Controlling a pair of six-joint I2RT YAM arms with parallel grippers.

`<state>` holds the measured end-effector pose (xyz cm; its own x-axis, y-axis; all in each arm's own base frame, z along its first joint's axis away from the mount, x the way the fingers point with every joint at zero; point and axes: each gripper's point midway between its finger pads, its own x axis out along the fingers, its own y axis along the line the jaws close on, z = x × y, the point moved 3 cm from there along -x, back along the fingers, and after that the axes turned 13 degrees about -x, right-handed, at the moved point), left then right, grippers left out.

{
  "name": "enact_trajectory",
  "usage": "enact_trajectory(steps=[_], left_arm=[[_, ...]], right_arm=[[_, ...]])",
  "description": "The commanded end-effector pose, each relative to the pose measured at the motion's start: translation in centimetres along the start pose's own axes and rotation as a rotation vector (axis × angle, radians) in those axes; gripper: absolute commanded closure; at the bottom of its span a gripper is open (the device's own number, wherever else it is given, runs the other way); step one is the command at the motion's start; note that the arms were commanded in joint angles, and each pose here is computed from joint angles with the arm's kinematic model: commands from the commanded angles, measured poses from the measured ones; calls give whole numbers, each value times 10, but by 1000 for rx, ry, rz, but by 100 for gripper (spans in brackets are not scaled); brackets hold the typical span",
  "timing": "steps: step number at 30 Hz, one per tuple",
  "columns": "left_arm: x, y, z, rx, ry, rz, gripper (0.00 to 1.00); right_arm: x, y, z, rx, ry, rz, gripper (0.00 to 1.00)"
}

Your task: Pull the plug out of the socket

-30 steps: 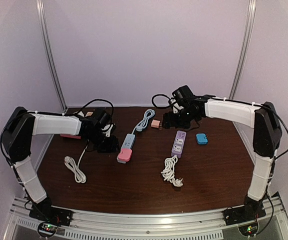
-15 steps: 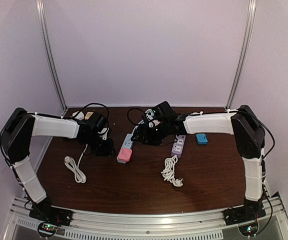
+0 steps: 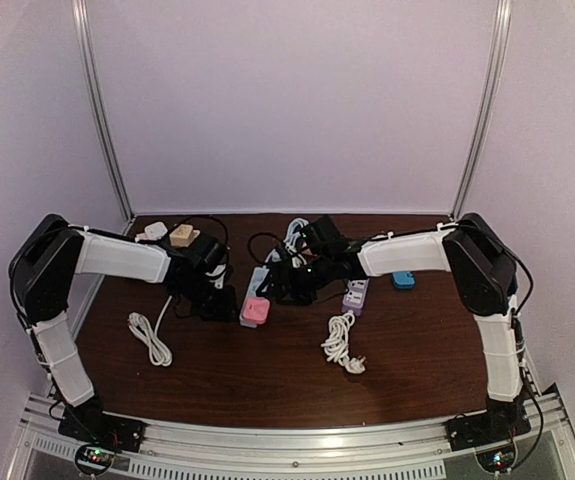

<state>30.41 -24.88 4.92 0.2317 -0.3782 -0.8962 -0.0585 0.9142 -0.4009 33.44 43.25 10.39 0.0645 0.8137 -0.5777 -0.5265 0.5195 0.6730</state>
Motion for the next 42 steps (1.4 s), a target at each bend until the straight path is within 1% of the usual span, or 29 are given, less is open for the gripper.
enact_trajectory(steps=[1,6,10,15,18,21,24,27,32,35,37,39,42], left_arm=[[8,-35,-1,20,0,-76,67],[12,-50,2,21,2,-106,68],[7,-44,9,15,-37,-61,68],[-11,-34,32,-1,-94,-65,68],[-19,-42,49,19,-107,-123,68],[-22,-61,63,57,-120,-208,68],[-16,-78,72,88,-107,-269,69],[-3,-86,72,97,-70,-320,73],[12,-88,66,90,-32,-373,76],[18,-83,62,78,-17,-367,79],[23,-79,58,69,-5,-357,80],[29,-73,54,56,9,-336,82],[36,-61,48,38,22,-288,83]], right_arm=[[7,-9,-19,-8,64,12,29],[-4,-24,-25,21,62,-14,30],[-9,-27,-28,28,61,-14,29],[-5,-26,-35,44,70,26,29],[-4,-25,-36,53,68,45,30],[-1,-21,-33,55,63,71,31],[2,-21,-32,74,60,88,35],[4,-16,-28,77,42,121,38],[8,-15,-27,100,36,154,39],[11,-14,-27,112,35,174,40],[11,-14,-26,117,32,181,42],[12,-13,-25,119,28,188,46],[10,-10,-23,114,20,194,56]])
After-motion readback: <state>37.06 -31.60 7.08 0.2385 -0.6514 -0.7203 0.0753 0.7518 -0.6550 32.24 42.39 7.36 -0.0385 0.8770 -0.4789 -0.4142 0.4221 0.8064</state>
